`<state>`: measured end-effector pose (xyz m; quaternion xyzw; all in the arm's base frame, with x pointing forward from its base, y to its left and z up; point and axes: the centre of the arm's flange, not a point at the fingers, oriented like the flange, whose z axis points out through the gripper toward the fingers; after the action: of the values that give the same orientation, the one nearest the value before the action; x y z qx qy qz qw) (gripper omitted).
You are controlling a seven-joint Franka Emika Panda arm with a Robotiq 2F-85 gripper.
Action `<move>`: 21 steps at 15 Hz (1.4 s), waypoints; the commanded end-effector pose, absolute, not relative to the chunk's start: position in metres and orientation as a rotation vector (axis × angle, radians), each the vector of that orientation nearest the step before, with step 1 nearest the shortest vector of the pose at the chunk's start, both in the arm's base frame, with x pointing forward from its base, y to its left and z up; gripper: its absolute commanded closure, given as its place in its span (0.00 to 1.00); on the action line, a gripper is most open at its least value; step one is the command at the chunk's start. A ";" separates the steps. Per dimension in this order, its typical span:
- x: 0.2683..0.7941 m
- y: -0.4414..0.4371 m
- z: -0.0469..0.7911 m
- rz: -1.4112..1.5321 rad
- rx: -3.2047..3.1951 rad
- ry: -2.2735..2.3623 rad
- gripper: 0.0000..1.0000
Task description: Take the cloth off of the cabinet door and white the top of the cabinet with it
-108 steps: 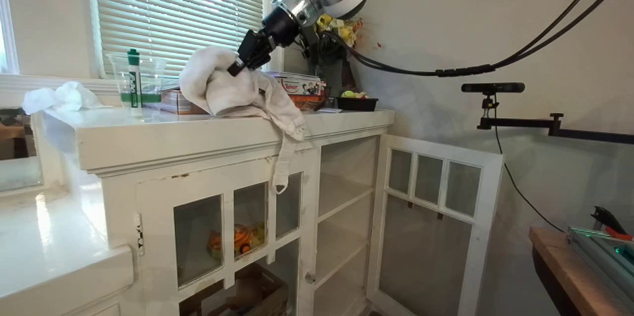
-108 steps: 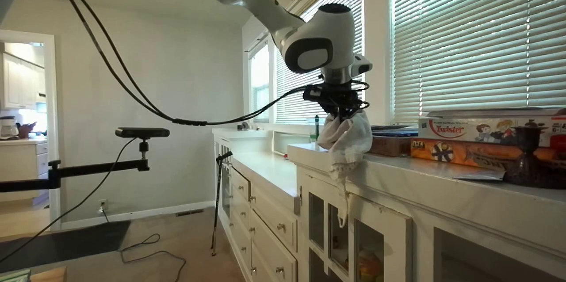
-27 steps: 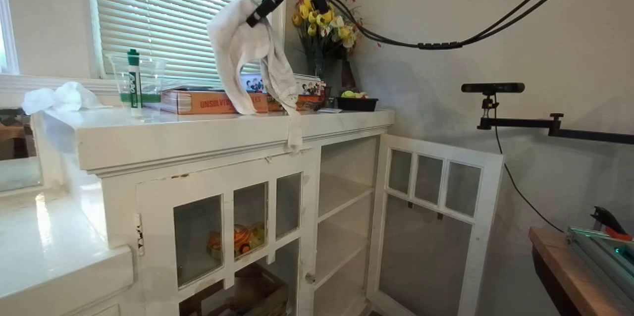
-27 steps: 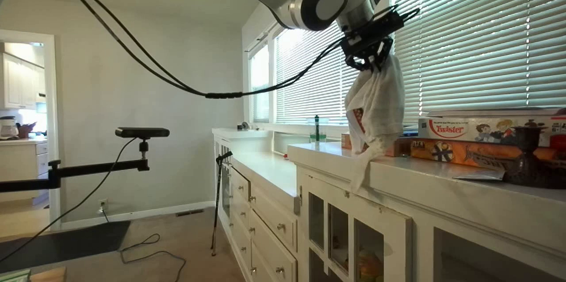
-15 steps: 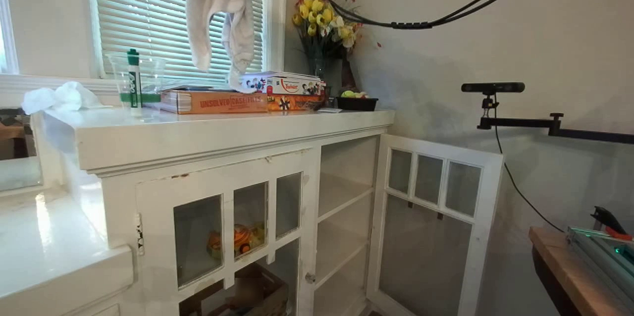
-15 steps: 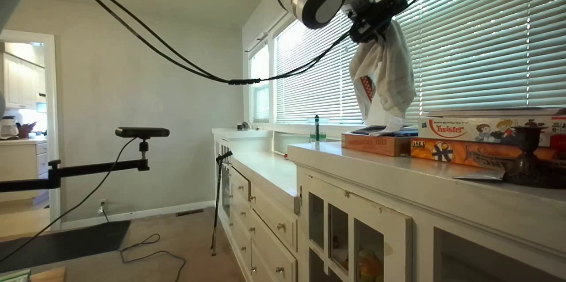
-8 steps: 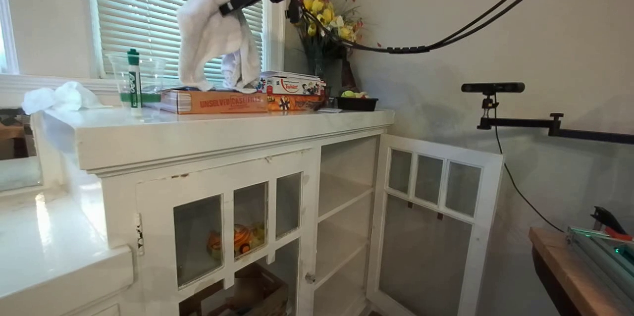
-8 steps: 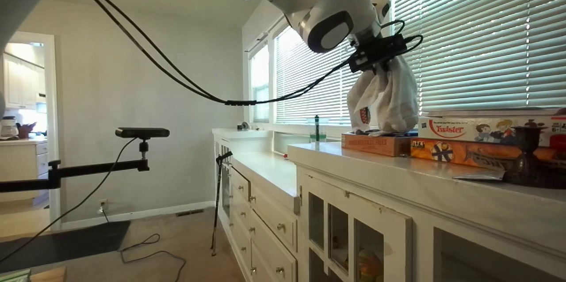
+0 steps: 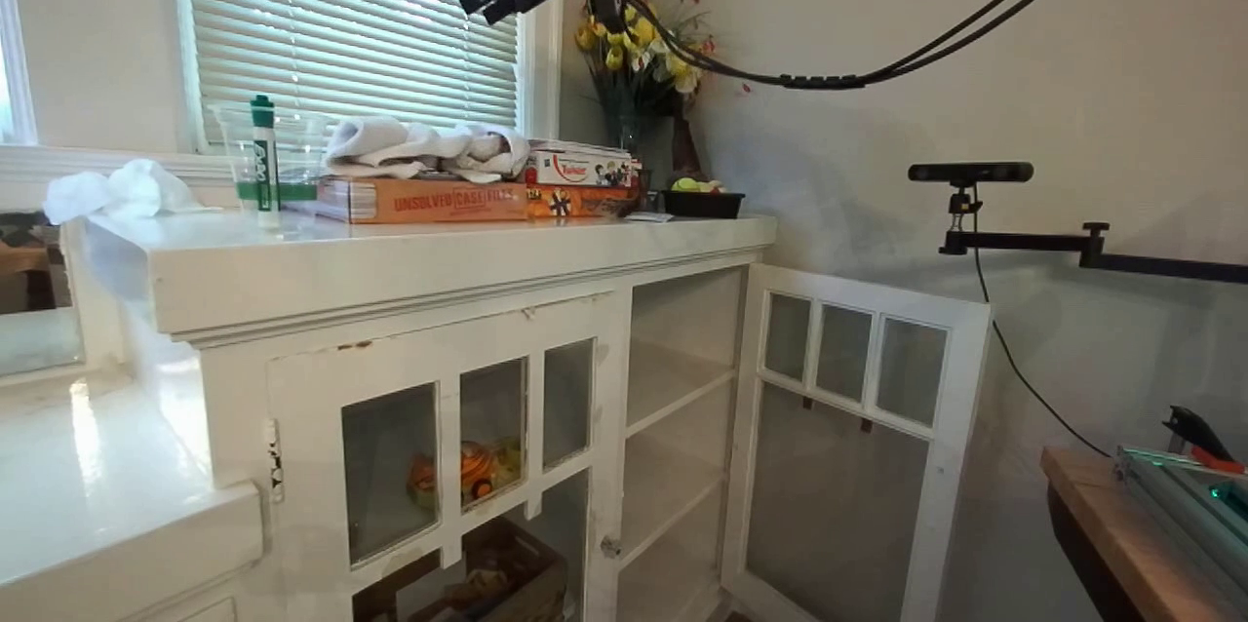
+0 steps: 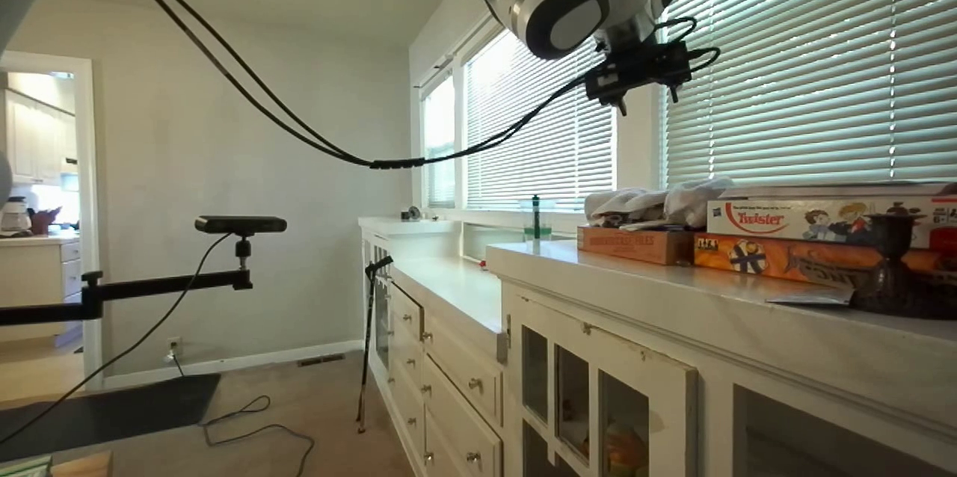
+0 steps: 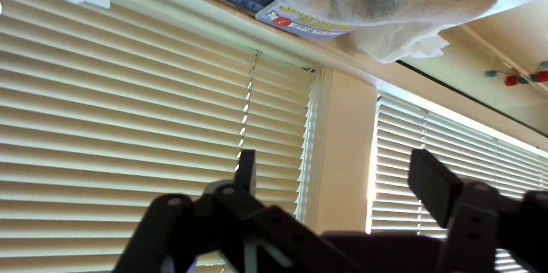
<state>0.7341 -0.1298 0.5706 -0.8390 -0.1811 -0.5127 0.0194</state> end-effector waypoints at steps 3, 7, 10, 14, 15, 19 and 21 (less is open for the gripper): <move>0.673 -0.146 0.585 -1.298 -2.566 -0.328 0.00; 0.641 -0.132 0.570 -1.046 -2.621 -0.188 0.00; 0.612 -0.116 0.539 -0.857 -2.672 -0.070 0.00; 0.579 -0.092 0.495 -0.635 -2.747 0.110 0.00; 0.573 -0.089 0.484 -0.582 -2.785 0.139 0.00; 0.535 -0.088 0.438 -0.341 -2.949 0.239 0.00; 0.514 -0.087 0.417 -0.195 -3.001 0.297 0.00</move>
<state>0.5568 -0.0968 0.4325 -0.9856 0.0711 -0.1244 0.0892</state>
